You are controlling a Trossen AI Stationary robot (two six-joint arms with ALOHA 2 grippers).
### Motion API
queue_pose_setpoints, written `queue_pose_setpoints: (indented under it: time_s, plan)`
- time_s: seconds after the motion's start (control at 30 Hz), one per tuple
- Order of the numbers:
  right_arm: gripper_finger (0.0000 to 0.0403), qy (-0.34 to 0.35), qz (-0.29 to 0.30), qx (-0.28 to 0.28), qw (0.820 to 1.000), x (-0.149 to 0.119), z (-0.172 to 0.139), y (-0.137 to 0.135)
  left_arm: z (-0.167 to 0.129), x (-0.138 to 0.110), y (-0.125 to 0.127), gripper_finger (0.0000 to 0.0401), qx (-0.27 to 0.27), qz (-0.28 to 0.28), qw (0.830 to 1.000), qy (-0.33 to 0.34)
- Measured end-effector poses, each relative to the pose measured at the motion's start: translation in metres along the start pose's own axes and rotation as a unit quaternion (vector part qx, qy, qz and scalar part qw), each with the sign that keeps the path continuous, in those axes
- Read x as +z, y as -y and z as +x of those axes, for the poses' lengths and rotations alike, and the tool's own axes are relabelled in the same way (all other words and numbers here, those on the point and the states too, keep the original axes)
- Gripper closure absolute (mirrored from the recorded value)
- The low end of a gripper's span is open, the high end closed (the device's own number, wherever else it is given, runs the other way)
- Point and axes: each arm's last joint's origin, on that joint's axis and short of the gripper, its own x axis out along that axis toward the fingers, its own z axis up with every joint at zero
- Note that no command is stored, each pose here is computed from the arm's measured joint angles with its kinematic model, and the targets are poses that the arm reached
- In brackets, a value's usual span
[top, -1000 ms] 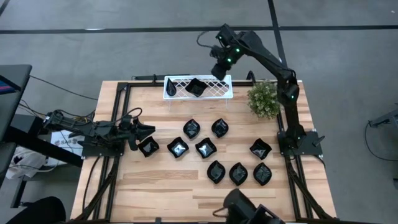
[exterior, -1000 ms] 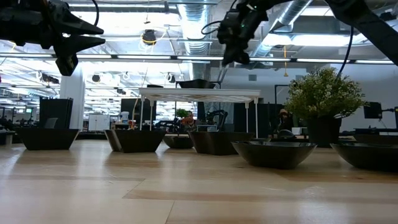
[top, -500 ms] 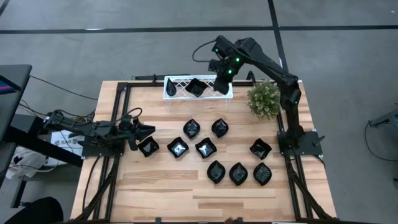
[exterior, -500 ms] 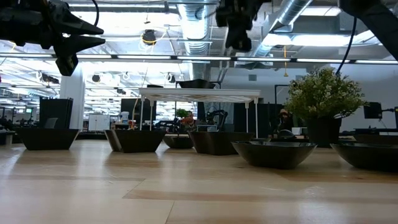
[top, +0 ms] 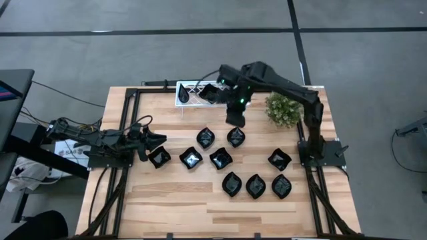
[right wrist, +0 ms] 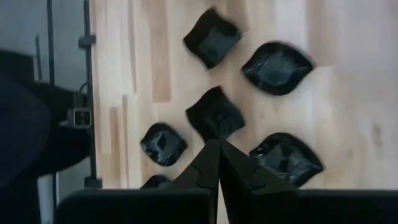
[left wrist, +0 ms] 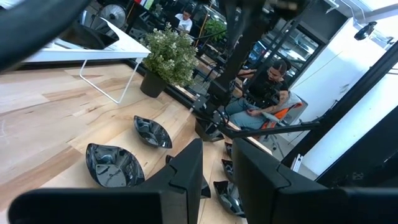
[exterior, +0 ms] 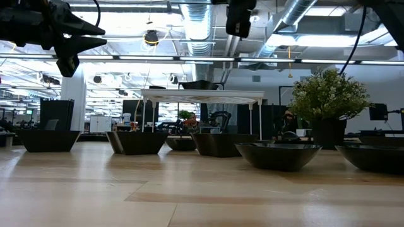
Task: Pick & Place Mini shaped plates
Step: Stack the distorted square-shaped plate on top of the distorted square-shaped plate on the shelf
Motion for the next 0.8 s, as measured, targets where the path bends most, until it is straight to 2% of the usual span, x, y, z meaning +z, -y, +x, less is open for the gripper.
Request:
queue_pose_setpoints:
  time_s: [0.17,0.47,0.63,0.8]
  plan:
    - [0.0402,-0.061,0.003,-0.007,0.998,-0.004,0.044,-0.004,0.0,0.0,0.0,0.0313,0.0,0.0,1.0,0.0]
    - [0.0402,-0.126,0.037,0.002,0.991,-0.021,0.109,-0.005,0.0,0.0,0.0,0.0313,0.0,0.0,1.0,0.0]
    - [0.0402,-0.147,0.047,-0.005,0.988,-0.033,0.127,-0.012,0.0,0.0,0.0,0.0313,0.0,-0.001,1.0,0.001]
    - [0.0401,-0.121,0.079,-0.041,0.989,-0.056,0.122,-0.022,0.0,0.0,0.0,0.0313,0.0,-0.001,1.0,0.001]
